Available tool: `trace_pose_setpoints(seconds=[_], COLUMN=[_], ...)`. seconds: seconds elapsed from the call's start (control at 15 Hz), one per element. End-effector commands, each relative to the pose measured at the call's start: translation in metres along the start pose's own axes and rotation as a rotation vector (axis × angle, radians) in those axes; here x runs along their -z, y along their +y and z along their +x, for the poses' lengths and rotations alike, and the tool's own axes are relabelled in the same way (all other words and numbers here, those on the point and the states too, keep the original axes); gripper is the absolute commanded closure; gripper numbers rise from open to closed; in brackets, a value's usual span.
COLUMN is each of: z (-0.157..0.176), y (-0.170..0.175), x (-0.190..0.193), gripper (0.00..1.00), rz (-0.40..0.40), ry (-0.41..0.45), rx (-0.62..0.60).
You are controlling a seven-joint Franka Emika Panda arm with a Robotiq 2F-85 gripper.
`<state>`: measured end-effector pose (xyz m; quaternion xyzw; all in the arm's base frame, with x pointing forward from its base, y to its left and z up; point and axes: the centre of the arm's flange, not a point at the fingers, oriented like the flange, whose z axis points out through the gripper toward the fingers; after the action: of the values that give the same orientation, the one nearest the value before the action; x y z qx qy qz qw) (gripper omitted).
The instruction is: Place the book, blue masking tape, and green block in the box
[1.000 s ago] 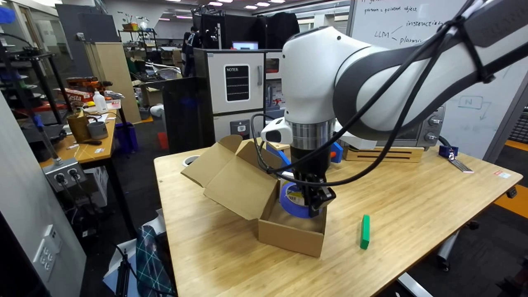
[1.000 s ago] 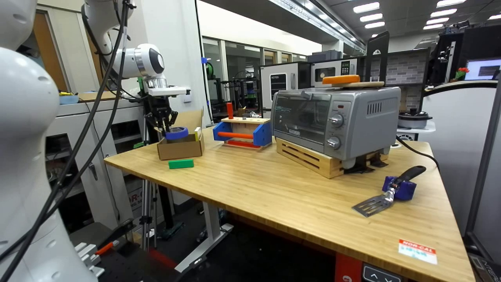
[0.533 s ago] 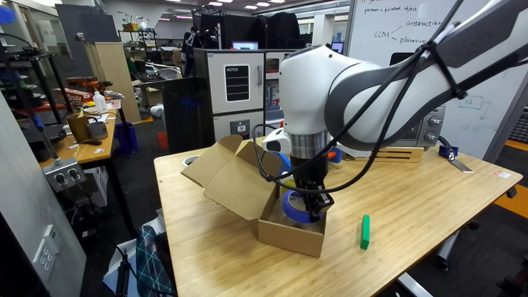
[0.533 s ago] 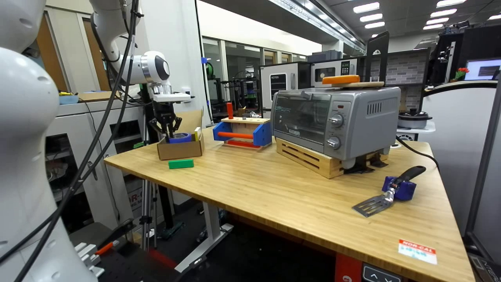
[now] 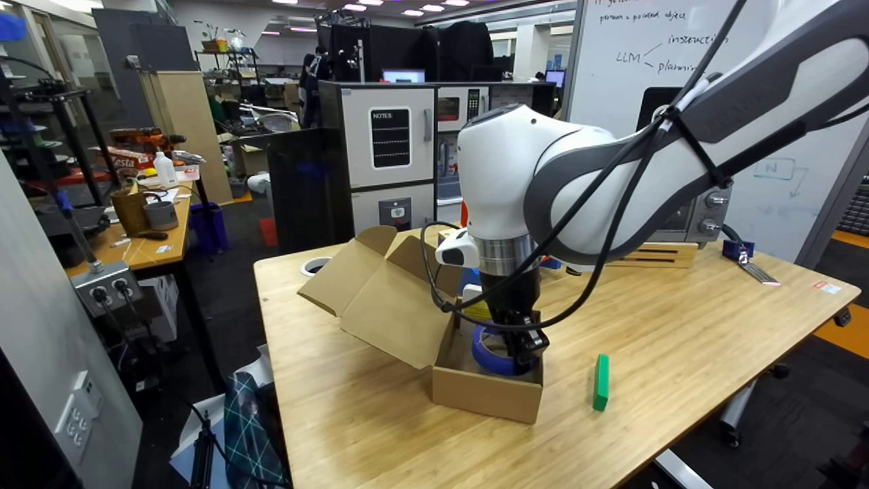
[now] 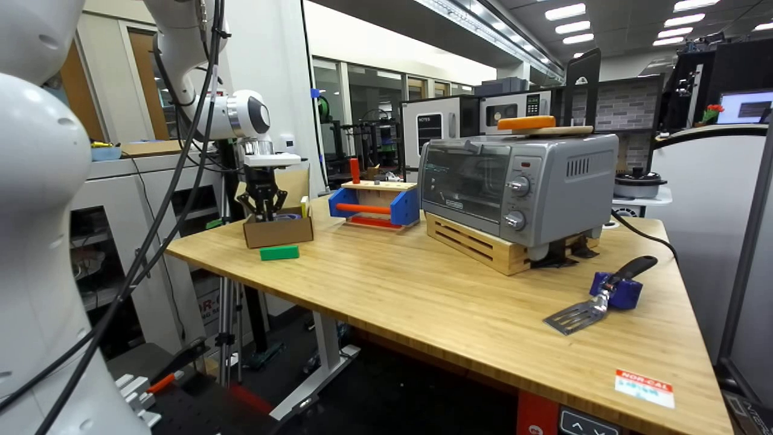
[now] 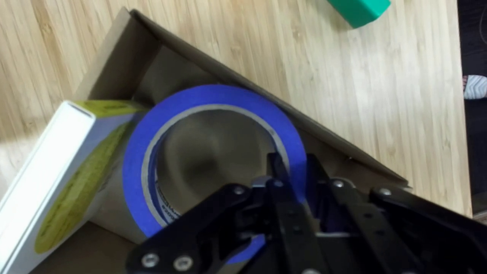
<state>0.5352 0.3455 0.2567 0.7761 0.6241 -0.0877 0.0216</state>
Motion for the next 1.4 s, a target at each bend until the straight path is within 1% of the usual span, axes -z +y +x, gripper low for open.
trace_pose_setpoints(seconds=[0.0,0.07,0.13,0.2,0.27,0.33,0.67,0.8,0.93,1.07,1.33], z=[0.001,0.001,0.001,0.0,0.0,-0.001,-0.004,-0.01,-0.025,-0.054,-0.113], y=[0.004,0.004,0.004,0.004,0.004,0.004,0.003,0.002,0.002,0.003,0.004], x=[0.005,0.006,0.007,0.008,0.01,0.011,0.025,0.035,0.048,0.058,0.06], gripper=[0.87,0.81,0.56,0.56,0.53,0.48,0.12,0.01,0.0,0.0,0.0], rz=[0.009,0.007,0.006,0.005,0.001,-0.001,-0.025,-0.042,-0.063,-0.086,-0.084], ry=[-0.013,-0.013,-0.012,-0.009,-0.005,-0.001,0.022,0.035,0.054,0.058,0.058], rx=[-0.003,-0.003,-0.004,-0.006,-0.006,-0.003,0.0,-0.01,-0.041,-0.098,-0.252])
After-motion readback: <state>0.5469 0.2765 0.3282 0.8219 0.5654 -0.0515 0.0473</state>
